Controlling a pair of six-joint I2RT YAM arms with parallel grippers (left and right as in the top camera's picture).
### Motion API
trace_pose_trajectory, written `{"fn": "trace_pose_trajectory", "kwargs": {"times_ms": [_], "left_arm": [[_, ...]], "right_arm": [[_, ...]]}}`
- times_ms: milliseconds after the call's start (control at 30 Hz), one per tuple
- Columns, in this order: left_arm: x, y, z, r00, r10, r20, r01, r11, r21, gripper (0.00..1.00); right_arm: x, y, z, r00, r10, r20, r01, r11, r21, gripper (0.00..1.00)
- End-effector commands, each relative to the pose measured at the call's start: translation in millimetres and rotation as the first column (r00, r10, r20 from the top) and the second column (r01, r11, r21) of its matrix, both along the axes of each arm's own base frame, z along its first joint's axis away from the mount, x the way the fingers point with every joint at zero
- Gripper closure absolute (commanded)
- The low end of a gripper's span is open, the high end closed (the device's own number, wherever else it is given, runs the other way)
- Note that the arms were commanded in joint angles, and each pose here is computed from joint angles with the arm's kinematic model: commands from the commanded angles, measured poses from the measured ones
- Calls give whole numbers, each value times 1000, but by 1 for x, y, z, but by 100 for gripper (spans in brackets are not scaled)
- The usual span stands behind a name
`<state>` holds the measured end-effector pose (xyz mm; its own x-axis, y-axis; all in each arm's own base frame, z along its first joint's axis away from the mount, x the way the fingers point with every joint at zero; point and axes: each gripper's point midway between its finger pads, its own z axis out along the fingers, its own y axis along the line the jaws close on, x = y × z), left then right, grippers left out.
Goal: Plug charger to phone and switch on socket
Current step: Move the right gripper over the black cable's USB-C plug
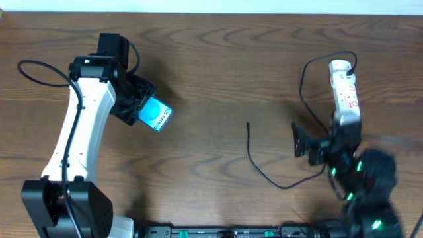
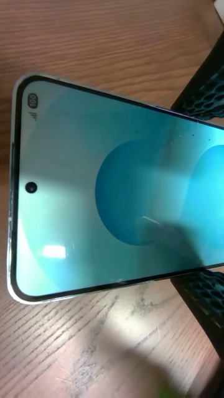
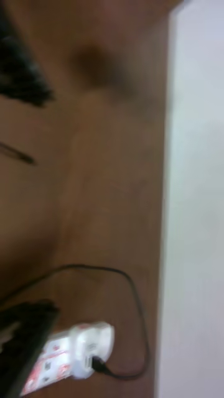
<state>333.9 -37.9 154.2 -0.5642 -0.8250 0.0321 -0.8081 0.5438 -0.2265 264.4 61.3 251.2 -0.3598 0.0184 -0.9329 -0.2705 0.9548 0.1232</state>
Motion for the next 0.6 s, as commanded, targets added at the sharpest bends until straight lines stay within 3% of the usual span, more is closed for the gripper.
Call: {"fn": "trace_pose_trajectory", "kwargs": {"times_ms": [0,100,200,400,567], "left_arm": [[0,2,3,1000,-24,14,23,1000,20,93],[0,2,3,1000,-24,13,23,1000,20,93],[-1,2,3,1000,-28,11,28,999,21,92],[-1,2,3,999,-51,14,51,998,30,93],[0,3,3,999,-51,15,51,998,30,93]], "right_arm": [[21,29,27,970,183,-162,-184,983,9,1],[24,58,32,867,376,-326,-372,925,77,1],[45,74,32,788,451,-419,-405,893,197,1],[97,92,-10,716,455,-529,-270,880,392,1],[114,89,-90,608,260,-750,-53,956,288,1]]}}
